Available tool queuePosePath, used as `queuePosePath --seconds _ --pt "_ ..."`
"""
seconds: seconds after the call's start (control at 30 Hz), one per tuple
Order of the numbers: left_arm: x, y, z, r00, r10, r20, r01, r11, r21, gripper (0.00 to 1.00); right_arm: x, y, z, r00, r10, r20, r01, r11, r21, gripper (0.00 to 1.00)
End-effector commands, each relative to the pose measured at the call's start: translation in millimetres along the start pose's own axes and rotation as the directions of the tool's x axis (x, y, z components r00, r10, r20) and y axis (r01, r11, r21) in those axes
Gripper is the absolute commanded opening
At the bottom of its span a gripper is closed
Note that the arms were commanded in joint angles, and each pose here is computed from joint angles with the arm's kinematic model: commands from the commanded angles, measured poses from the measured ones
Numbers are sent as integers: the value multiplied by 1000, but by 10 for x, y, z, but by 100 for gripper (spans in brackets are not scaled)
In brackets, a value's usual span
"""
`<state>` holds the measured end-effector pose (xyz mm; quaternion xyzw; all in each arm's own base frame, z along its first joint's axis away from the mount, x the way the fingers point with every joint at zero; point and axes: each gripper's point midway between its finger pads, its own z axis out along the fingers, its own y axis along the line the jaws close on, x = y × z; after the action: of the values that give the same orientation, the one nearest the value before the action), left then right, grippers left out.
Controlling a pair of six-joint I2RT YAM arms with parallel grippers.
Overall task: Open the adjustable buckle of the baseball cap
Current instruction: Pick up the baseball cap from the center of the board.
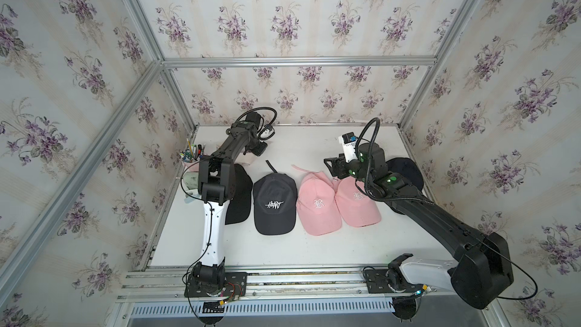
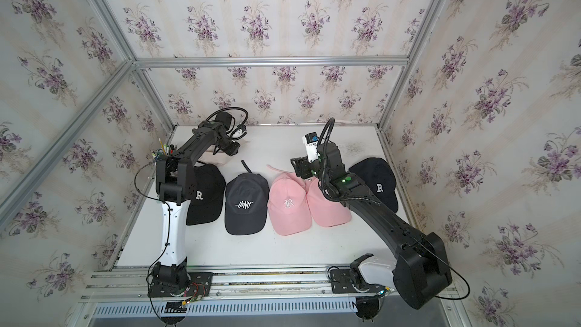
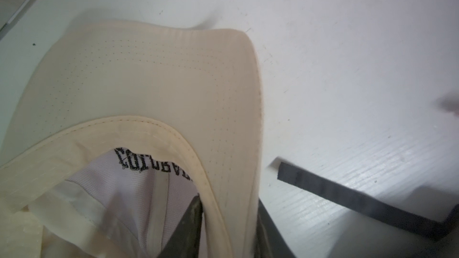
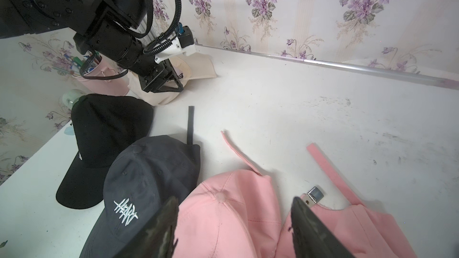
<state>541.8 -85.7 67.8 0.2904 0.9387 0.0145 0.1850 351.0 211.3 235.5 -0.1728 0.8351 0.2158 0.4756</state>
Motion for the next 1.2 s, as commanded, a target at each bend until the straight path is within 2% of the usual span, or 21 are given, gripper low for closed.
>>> queuePosePath --seconds 0.0,0.13,0.27,0.37,0.57,0.77,1.0,1.1,1.17 --pt "-59 -22 -123 1000 -1 29 1 1000 8 24 -63 34 -6 1000 2 31 -2 1000 -16 71" --pt "-139 -44 -246 998 7 64 -8 1000 10 10 -45 40 -22 999 3 38 -2 1000 -21 71" --pt "-211 -66 -361 996 6 91 -7 1000 10 1 -37 44 -45 999 2 45 -1 1000 -24 71" --pt "-287 -66 -516 991 -23 129 22 1000 8 0 -41 43 -81 998 -3 55 4 1000 -22 71" --pt "-575 -9 -999 950 -91 300 97 995 -4 0 -4 49 -119 998 -5 69 7 1000 -28 71" --pt "-917 94 -1414 858 -173 483 194 981 7 0 8 80 -122 997 1 78 3 999 -49 71" --pt "-1133 159 -1724 760 -243 603 273 961 43 0 30 79 -160 996 -2 87 6 999 -49 71" --pt "-1189 133 -1931 698 -294 653 308 946 97 0 27 96 -177 996 -6 93 11 998 -56 71" --pt "-1217 103 -2098 643 -350 681 338 928 158 0 32 107 -182 995 -9 99 15 998 -64 71"
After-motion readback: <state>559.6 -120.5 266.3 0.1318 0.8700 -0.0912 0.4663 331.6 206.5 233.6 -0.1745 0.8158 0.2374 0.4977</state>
